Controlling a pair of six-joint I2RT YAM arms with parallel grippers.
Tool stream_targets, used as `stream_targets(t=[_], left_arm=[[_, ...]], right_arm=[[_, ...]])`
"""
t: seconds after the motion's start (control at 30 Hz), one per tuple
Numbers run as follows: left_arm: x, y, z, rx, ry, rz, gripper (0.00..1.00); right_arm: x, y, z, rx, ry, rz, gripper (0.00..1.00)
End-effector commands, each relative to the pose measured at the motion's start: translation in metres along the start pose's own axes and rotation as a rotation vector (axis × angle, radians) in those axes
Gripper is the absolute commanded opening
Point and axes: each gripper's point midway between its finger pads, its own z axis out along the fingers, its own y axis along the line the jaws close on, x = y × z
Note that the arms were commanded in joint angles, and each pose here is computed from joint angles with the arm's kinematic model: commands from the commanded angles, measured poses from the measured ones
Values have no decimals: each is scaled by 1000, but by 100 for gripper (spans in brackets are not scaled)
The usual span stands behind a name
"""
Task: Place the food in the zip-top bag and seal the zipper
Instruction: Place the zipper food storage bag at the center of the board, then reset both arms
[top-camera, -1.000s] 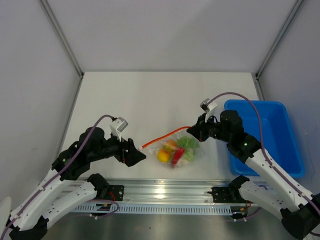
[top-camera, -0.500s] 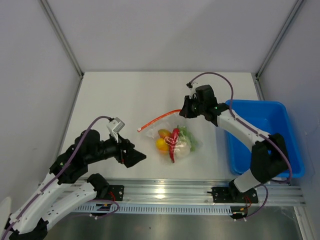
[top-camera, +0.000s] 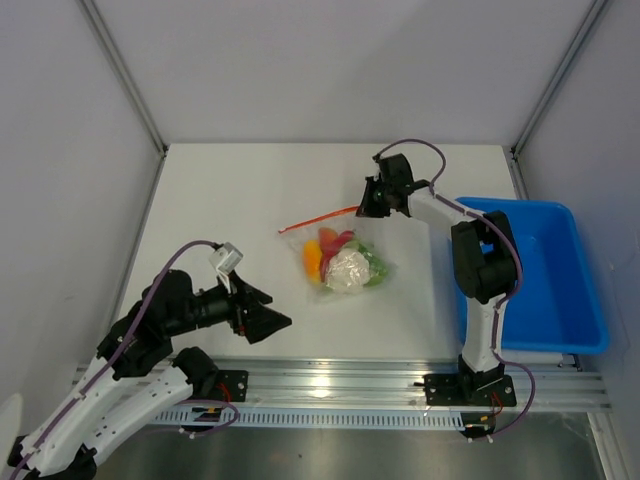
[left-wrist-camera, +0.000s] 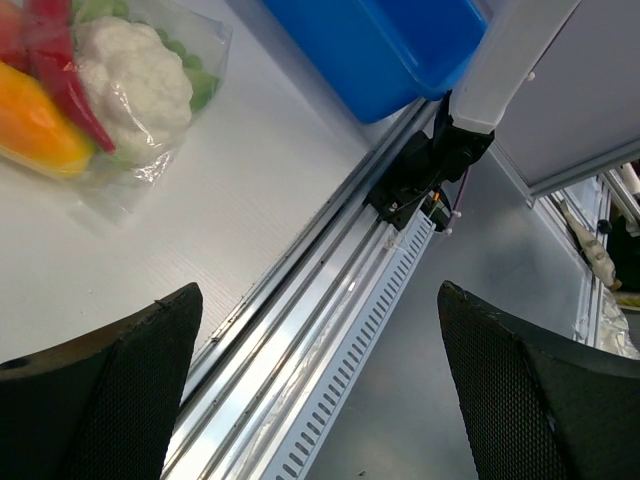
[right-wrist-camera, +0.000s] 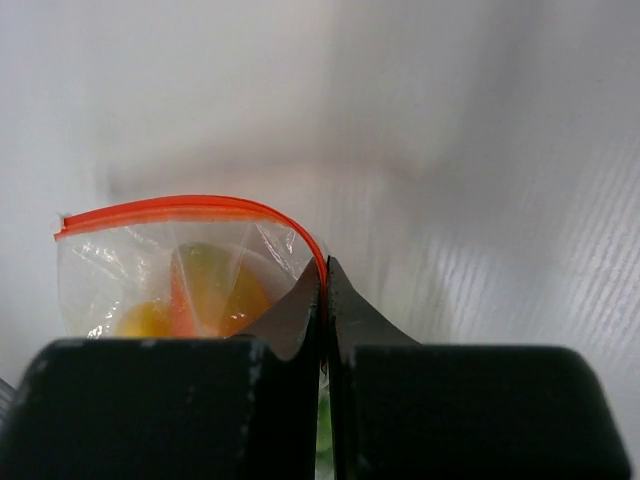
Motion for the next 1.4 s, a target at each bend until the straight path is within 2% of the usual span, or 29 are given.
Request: stream_targets(t=[0.0,0.27,0.33,0.37,0.43,0.53,0.57,0.63,0.7,0.73,0.77,0.8,0.83,1.03,1.17,1.37], left_arm=[[-7,-10,0,55,-43,-18,100],[-1,-6,9,68,-35,-51,100],[-1,-5,11,64,-37,-62,100],[0,-4,12,59,-39,-67,100],[0,-2,13,49,-40,-69,99],[-2,2,12,23,-38,-54,100],[-2,3,11,12,-33,-52,100],[-5,5,10,-3,-37,-37,100],[-3,8,12,-18,-24,-37,99],[-3,9,14,-21,-21,-33,99],[-2,10,15,-23,-14,-33,99],[-3,11,17,-24,-9,-31,99],[-4,11,19,-24,-7,-30,100],[-6,21,29,-52,-10,-26,99],[-15,31,35,-96,-35,-46,100],[-36,50,48,-124,-134,-133,100]], right_arm=[[-7,-12,6,29,-27,70,0],[22,-35,25,70,21,91,0],[21,-36,26,77,22,85,3],[18,-36,25,85,20,75,10],[14,-37,24,97,15,62,16],[8,-37,17,115,7,37,37],[5,-37,11,126,-5,27,50],[5,-38,4,145,-7,-1,62],[-2,-35,-7,158,-35,-21,67],[0,-38,-12,169,-35,-30,79],[-2,-37,-16,172,-44,-36,81],[-8,-35,-26,175,-70,-43,92],[-7,-36,-30,185,-73,-49,97],[-13,-22,-68,192,-129,-102,99],[0,-26,-94,221,-150,-116,100],[22,-16,-148,187,-226,-107,99]])
